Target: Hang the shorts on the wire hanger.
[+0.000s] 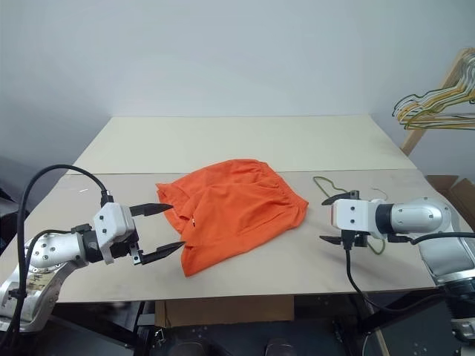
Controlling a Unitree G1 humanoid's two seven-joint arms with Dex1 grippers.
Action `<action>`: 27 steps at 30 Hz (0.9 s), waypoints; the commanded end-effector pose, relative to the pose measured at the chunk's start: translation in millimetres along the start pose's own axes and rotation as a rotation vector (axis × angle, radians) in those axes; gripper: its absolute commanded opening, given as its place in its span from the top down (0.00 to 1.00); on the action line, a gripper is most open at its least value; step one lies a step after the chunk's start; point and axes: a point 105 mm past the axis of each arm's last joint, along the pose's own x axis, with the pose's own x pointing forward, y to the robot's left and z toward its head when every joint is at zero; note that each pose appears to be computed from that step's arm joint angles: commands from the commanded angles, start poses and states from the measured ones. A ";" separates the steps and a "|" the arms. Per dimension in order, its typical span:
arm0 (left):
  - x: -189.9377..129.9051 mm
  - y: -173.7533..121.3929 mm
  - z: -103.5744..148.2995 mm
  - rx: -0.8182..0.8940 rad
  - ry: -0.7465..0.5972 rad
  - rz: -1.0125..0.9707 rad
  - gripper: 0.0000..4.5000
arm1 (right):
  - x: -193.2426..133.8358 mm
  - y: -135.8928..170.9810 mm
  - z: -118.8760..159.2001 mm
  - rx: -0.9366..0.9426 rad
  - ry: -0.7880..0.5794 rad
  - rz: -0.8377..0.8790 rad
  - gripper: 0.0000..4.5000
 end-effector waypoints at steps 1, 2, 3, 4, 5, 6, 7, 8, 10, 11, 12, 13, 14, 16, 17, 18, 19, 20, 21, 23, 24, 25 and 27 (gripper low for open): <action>-3.1 -2.5 12.7 0.014 -0.016 -0.013 0.00 | -3.9 -10.1 6.4 -0.027 -0.008 -0.040 0.01; -2.9 -2.1 13.6 0.011 -0.020 -0.002 0.00 | -3.2 -10.9 6.1 -0.023 -0.003 -0.045 0.01; -2.2 0.4 14.8 0.014 -0.023 0.024 0.00 | -2.6 -11.3 5.6 -0.023 0.001 -0.049 0.01; -2.0 1.5 16.2 0.016 -0.028 0.034 0.00 | -2.2 -11.1 5.3 -0.024 0.003 -0.050 0.01; -1.9 2.0 17.1 0.017 -0.031 0.040 0.00 | -2.0 -10.9 5.1 -0.025 0.004 -0.051 0.01; -2.3 1.3 18.4 0.022 -0.035 0.036 0.00 | -2.0 -10.3 5.2 -0.026 0.004 -0.050 0.01; -2.6 0.7 18.9 0.025 -0.037 0.034 0.00 | -1.9 -9.7 5.3 -0.025 0.003 -0.050 0.01; -2.7 0.4 19.0 0.027 -0.036 0.034 0.00 | -1.8 -9.4 5.3 -0.025 0.003 -0.050 0.01; -3.1 -1.0 17.6 0.028 -0.025 0.024 0.00 | -1.6 -8.9 5.5 -0.025 0.005 -0.051 0.01; -3.0 -2.3 16.0 0.030 -0.015 0.015 0.00 | -1.5 -8.8 5.5 -0.024 0.007 -0.054 0.01; -2.7 -3.4 14.5 0.029 -0.008 0.008 0.00 | -1.6 -8.5 5.4 -0.023 0.009 -0.057 0.01; -2.3 -4.4 13.4 0.029 -0.004 0.003 0.00 | -1.7 -8.2 5.2 -0.021 0.011 -0.059 0.01; -1.6 -5.0 12.6 0.028 -0.001 -0.001 0.00 | -1.7 -8.0 5.1 -0.020 0.012 -0.061 0.01; 0.9 -5.0 10.6 0.035 0.006 0.000 0.00 | -1.4 -7.9 5.0 -0.015 0.013 -0.066 0.01; 2.9 -5.7 8.2 0.043 0.016 -0.005 0.00 | -0.5 -8.2 4.8 -0.012 0.012 -0.076 0.01; 4.7 -6.8 4.7 0.060 0.036 -0.015 0.00 | 0.3 -8.7 3.7 -0.010 0.015 -0.086 0.01; 5.7 -7.7 2.2 0.072 0.050 -0.022 0.00 | 0.8 -9.0 2.9 -0.009 0.018 -0.093 0.01; 5.8 -8.2 -0.7 0.085 0.064 -0.030 0.00 | 0.2 -9.7 0.2 -0.009 0.034 -0.103 0.01; 5.1 -8.0 -1.8 0.078 0.066 -0.032 0.00 | -1.1 -10.4 -1.9 -0.013 0.051 -0.114 0.01; 4.4 -9.5 -0.8 0.055 0.051 -0.048 0.00 | -4.0 -11.0 -3.2 -0.002 0.064 -0.136 0.01; 4.8 -12.3 -0.5 0.047 0.046 -0.068 0.00 | -4.7 -10.7 -2.4 0.000 0.063 -0.144 0.01; 6.3 -16.6 -1.7 0.044 0.049 -0.096 0.00 | -5.0 -10.5 -1.8 0.004 0.065 -0.155 0.01; 9.4 -23.5 -8.5 0.049 0.079 -0.149 0.00 | -4.4 -9.8 -0.6 0.008 0.068 -0.176 0.01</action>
